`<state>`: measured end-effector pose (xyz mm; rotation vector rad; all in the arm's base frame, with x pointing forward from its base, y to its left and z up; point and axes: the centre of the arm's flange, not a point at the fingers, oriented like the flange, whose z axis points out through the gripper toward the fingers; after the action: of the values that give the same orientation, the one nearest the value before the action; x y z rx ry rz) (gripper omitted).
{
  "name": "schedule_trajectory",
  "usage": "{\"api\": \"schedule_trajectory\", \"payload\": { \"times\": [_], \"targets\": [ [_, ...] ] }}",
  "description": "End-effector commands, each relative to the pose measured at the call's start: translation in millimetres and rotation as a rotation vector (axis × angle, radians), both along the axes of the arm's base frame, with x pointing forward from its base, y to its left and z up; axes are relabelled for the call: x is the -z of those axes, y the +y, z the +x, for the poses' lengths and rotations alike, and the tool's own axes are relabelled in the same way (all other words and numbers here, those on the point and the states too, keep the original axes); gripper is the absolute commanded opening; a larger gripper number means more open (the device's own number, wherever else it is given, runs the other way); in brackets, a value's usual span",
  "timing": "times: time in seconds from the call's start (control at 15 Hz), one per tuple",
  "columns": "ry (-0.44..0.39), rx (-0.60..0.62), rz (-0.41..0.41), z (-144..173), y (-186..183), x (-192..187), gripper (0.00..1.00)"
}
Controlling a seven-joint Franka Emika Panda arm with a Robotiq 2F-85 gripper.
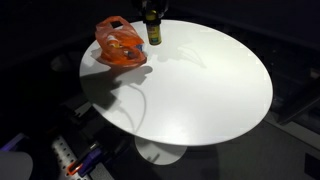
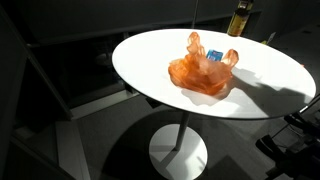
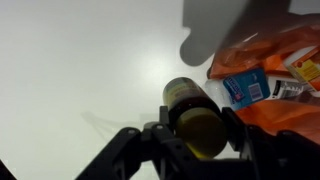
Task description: Remove the bottle with a yellow cap from the plastic bag and put it on the table
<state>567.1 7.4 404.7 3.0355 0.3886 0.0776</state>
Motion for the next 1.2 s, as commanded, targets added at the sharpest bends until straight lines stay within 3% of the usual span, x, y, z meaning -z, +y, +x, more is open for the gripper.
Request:
{"api": "schedule_trajectory", "payload": {
  "times": [0.0, 0.33, 0.8, 0.87, 0.93, 1.0, 1.13],
  "targets": [
    [0.03, 0.084, -0.038, 1, -32, 17, 0.3],
    [0.118, 0.136, -0.027, -13, -64, 66, 0.3],
    [0.197, 0.144, 0.028, -35, -77, 107, 0.3],
    [0.198, 0.143, 0.027, -37, -77, 107, 0.35],
    [0.194, 0.14, 0.023, -39, -77, 105, 0.8],
    [0.19, 0.136, 0.02, -40, -76, 100, 0.8],
    [0.187, 0.141, 0.007, -42, -74, 87, 0.93]
  ]
}}
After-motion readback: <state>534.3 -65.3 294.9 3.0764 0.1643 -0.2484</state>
